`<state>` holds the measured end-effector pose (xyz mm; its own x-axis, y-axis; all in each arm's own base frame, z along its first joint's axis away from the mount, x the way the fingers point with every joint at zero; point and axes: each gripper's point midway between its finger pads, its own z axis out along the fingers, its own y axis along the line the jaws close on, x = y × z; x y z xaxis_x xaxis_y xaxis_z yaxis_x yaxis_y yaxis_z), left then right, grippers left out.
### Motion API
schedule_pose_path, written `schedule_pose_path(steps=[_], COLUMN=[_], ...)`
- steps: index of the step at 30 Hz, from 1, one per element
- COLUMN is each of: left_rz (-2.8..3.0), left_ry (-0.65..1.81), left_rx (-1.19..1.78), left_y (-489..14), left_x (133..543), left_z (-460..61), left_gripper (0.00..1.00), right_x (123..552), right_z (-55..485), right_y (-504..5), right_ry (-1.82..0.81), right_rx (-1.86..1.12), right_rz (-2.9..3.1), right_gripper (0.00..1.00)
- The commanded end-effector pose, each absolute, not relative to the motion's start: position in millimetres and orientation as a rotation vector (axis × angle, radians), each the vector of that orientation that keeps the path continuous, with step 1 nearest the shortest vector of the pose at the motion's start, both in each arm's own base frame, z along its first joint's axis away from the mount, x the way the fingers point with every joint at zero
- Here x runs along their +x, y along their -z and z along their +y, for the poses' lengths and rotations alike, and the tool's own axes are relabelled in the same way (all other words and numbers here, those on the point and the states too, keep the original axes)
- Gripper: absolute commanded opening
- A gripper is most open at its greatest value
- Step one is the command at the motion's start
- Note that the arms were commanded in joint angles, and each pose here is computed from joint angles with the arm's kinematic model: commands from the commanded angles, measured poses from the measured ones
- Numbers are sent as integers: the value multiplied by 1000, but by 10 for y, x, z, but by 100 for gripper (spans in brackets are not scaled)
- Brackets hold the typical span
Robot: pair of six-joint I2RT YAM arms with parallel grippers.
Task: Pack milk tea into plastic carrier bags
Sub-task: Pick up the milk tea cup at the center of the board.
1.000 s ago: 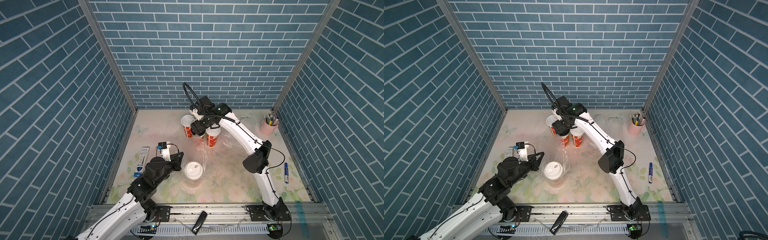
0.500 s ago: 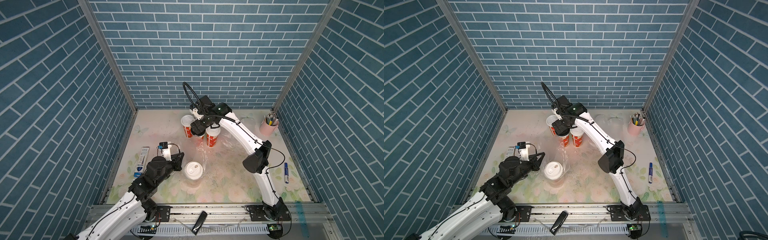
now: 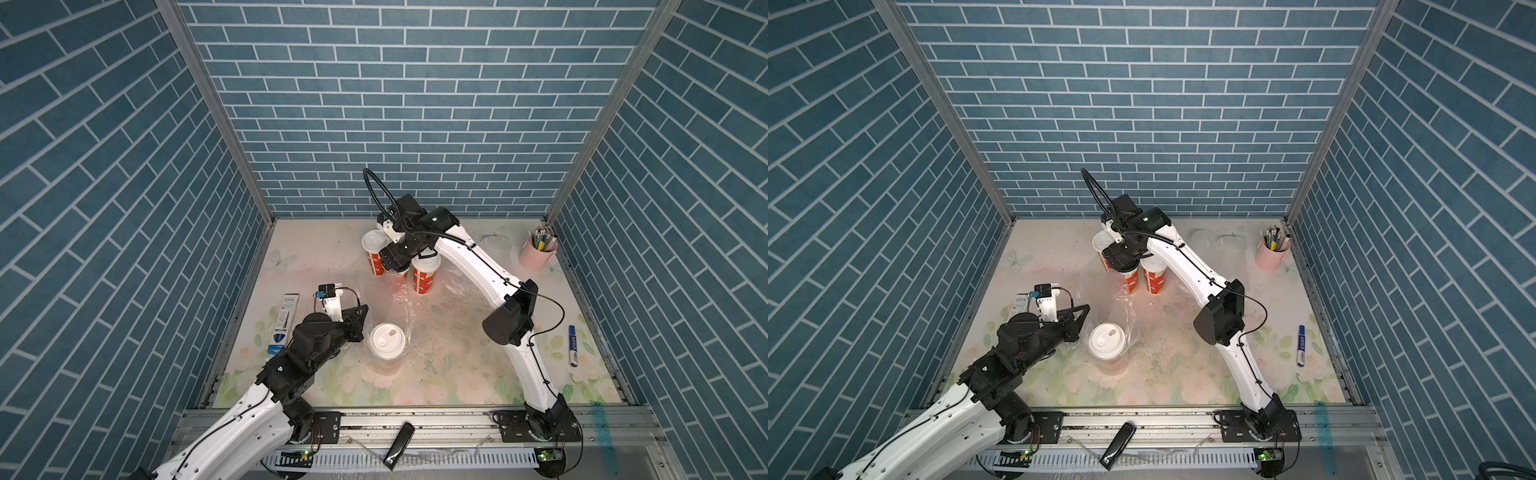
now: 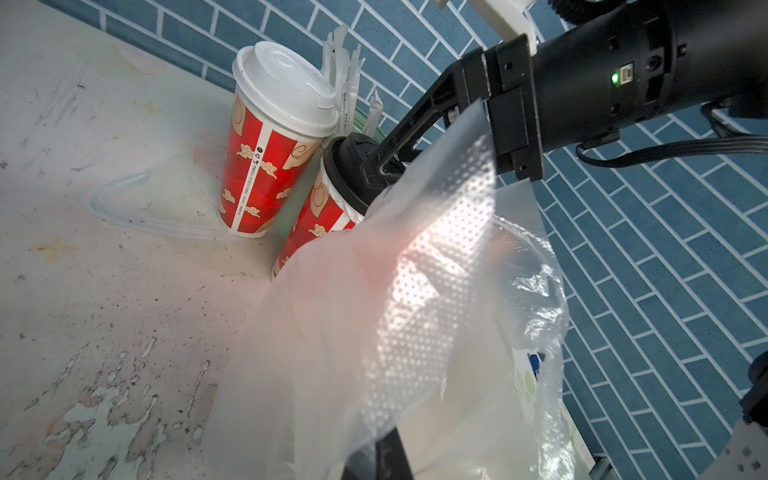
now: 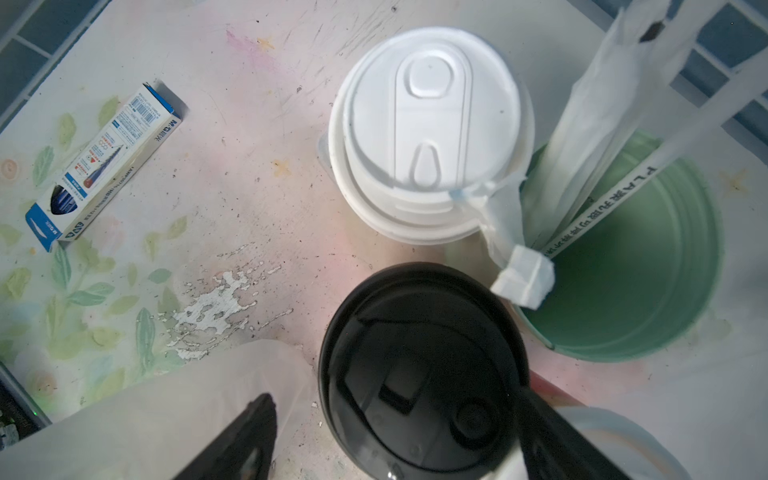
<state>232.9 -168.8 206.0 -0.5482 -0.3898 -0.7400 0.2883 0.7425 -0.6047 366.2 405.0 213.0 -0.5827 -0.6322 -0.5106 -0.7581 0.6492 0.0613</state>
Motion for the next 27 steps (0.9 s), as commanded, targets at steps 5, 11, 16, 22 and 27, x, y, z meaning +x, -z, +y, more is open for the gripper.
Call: schedule_pose_path(steps=[5, 11, 16, 22, 27], left_rz=[1946, 1941, 1942, 1943, 1943], left_ry=[883, 885, 881, 880, 876], left_rx=[-66, -68, -65, -63, -57], left_y=[-2093, -2099, -2105, -2104, -2120], left_x=[2321, 2311, 2309, 2311, 2317], left_z=[-1685, -1675, -1671, -1675, -1680], left_gripper=[0, 0, 0, 0, 0], right_x=[3611, 3578, 3559, 3568, 3572], right_z=[4087, 4072, 4056, 4026, 4020], right_y=[-2061, -2005, -1936, -1918, -1926], right_ry=[-426, -428, -422, -396, -388], right_rx=[-1107, -1114, -1119, -1118, -1121], right_rz=[2449, 2474, 2500, 2507, 2502], right_gripper=[85, 84, 85, 86, 87])
